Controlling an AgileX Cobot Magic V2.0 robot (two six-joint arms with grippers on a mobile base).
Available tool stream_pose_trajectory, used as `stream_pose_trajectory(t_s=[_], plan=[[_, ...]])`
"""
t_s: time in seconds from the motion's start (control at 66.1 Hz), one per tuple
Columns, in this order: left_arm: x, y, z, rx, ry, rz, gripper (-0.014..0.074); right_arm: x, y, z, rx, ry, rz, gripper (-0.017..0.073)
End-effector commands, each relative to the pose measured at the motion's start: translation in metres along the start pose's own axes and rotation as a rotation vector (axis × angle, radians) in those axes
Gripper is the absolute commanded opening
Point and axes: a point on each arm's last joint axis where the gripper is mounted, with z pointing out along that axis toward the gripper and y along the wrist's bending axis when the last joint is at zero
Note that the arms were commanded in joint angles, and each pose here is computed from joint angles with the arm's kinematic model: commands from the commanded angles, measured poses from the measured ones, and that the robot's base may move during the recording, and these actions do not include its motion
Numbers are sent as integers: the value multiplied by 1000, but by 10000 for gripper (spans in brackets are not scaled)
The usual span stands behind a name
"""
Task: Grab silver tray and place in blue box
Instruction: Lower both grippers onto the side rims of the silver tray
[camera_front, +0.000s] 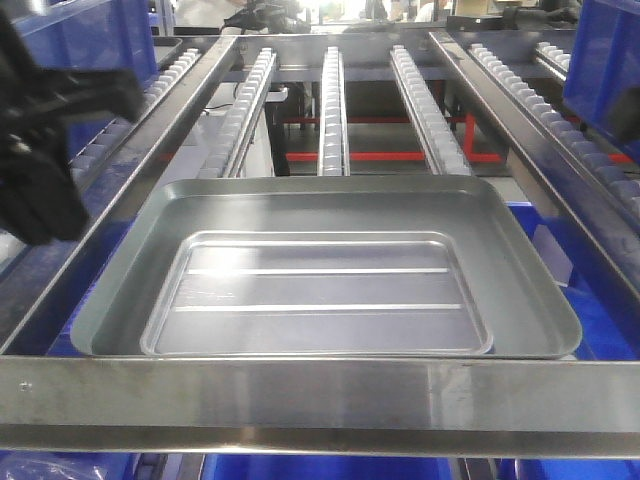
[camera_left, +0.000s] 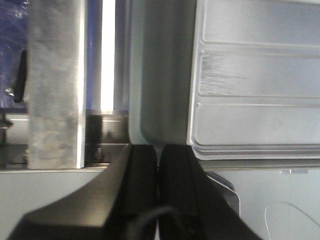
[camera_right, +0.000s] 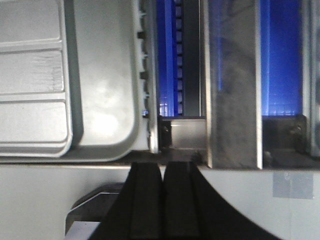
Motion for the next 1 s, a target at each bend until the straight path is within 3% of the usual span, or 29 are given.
stream_pose_trajectory(t_s=[0.0,0.197,0.333,0.423,0.499,0.62,0.983], plan=[[-12,-12,-7,49,-49,-17,-7,-24,22,-1,-12,-80,-22,79],[-19,-22,9,65,-53,-9,-7,-45,54,25,21,-41,-38,79],[-31,-29,12,73,-60,-37,-7,-54,75,33,8,-24,-52,79],[-42,-39,16,67,-82,-10,-7,-57,87,41,1,-15,-77,79],[-51,-46,20,51,-80,5,-7,-57,90,49,9,1,-83,79],[-60,-53,25,46,-54,-11,-7,-56,90,57,24,26,-82,79],[-60,-53,28,37,-41,-10,-7,-55,90,58,24,37,-74,79]])
